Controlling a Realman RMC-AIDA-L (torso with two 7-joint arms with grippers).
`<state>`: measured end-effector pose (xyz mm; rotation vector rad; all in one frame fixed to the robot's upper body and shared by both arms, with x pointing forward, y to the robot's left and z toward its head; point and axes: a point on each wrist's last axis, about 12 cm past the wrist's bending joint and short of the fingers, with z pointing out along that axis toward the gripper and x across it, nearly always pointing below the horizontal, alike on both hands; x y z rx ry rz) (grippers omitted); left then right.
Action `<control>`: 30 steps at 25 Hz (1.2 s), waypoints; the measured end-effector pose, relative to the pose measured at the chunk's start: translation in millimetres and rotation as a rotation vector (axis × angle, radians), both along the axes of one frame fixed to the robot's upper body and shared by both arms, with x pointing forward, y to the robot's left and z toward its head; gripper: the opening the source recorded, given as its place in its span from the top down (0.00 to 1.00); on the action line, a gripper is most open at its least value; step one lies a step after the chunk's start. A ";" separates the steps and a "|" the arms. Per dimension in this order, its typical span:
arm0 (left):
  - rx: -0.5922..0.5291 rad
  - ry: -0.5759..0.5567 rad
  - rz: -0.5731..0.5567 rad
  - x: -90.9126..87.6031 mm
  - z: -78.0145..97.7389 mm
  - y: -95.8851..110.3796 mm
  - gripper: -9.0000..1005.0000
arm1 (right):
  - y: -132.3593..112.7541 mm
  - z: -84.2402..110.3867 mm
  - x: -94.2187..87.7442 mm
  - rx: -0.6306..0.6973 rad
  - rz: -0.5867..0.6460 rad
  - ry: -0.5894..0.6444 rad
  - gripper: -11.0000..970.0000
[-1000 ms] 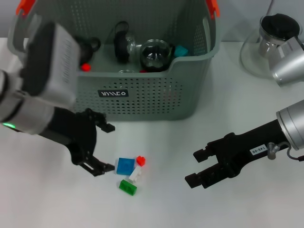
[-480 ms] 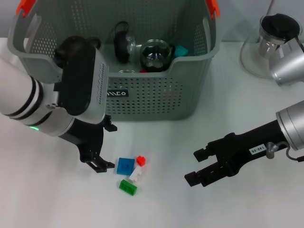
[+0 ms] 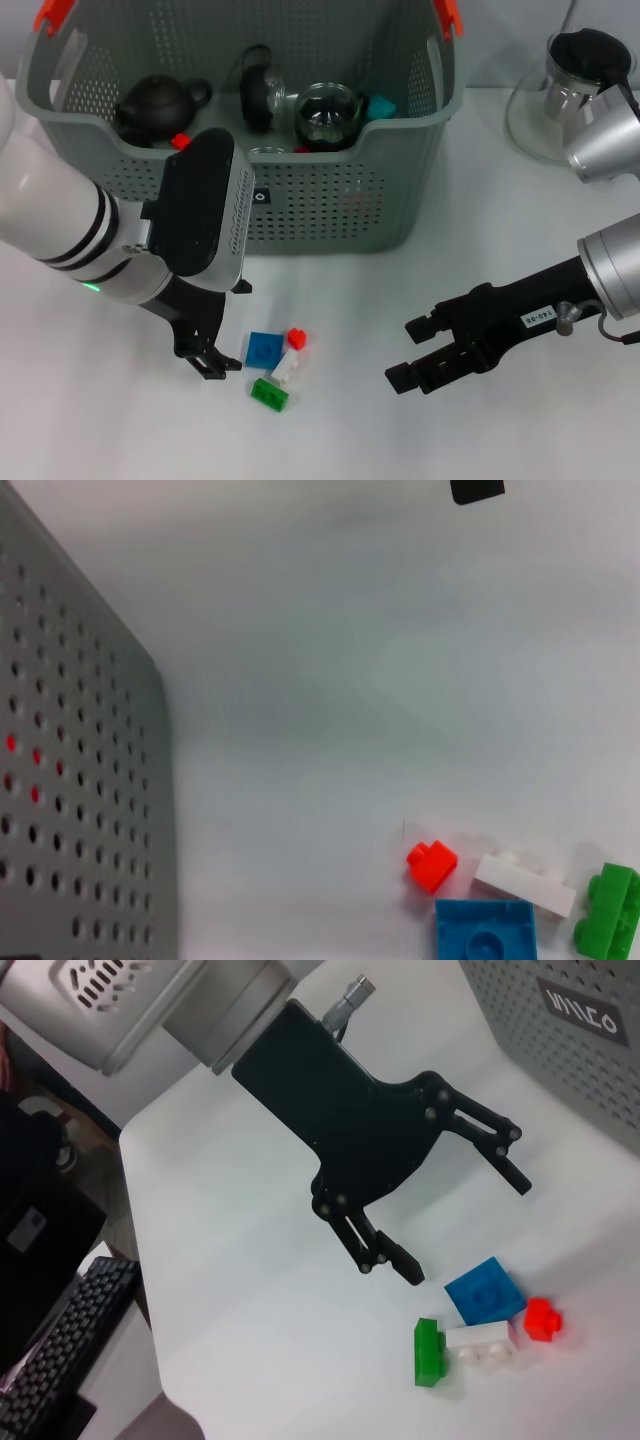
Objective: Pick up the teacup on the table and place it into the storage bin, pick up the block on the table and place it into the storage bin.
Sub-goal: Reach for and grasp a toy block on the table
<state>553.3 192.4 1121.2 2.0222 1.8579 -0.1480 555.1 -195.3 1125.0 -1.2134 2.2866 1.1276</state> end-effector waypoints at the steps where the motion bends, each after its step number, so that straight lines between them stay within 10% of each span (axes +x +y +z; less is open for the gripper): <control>1: 0.001 0.001 0.000 0.1 -0.7 -0.2 0.12 | 0.2 0.0 0.0 0.001 0.000 0.000 0.04; 30: 0.050 -0.014 -0.055 0.1 -11.5 -18.8 0.15 | 1.0 0.6 0.6 0.005 0.001 -0.005 0.04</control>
